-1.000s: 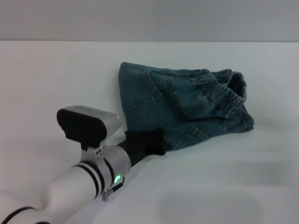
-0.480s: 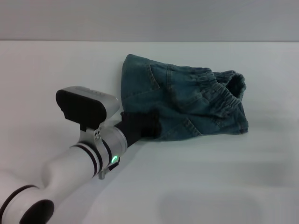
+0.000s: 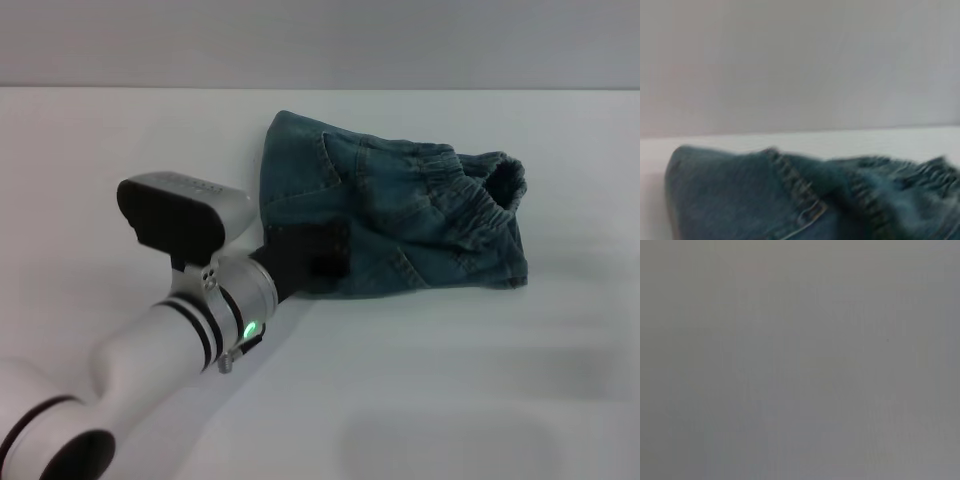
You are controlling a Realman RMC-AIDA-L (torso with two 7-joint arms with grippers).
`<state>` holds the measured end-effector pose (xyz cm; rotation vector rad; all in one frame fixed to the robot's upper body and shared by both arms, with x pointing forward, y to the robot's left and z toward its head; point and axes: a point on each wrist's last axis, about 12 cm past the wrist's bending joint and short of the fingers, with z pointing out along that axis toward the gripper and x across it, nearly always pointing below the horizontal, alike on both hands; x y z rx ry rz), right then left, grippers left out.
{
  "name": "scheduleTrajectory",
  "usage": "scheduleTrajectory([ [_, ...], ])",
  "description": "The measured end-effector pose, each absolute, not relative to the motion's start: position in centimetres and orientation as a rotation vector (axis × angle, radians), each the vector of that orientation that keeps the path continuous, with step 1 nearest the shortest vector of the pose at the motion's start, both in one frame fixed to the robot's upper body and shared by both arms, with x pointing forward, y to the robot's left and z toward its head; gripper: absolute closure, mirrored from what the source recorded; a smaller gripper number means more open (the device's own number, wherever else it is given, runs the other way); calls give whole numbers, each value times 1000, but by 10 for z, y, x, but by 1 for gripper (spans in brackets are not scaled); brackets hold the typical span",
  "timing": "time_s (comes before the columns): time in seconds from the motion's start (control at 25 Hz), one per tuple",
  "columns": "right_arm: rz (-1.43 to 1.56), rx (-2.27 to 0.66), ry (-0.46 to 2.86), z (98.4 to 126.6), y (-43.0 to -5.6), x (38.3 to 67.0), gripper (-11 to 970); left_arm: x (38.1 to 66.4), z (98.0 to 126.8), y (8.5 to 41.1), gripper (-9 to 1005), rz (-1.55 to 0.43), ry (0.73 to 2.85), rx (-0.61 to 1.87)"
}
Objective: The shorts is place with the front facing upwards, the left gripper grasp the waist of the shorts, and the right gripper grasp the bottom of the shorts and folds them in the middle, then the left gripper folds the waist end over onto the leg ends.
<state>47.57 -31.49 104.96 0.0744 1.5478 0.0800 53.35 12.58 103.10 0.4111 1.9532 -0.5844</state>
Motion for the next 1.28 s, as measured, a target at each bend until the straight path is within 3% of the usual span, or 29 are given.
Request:
scheduleTrajectory([
  [0.24,94,44,1552,1049,-309,478,960,517,1049,129,890,-584,1748,432],
  [0.6,15,20,1524,1048,-321,474,953,540,1063,192,864,-333,1575,282],
  [0.76,5,30,1499,1048,-324,470,821,539,1059,206,853,-290,1553,263],
  [0.88,7,21,1423,1048,-323,459,712,535,1052,212,654,-269,1551,275],
  [1.08,16,25,1324,1047,-323,444,537,533,1047,210,414,-275,1550,303],
  [1.28,15,20,1338,1044,-323,442,427,523,1048,210,270,-269,1464,329],
])
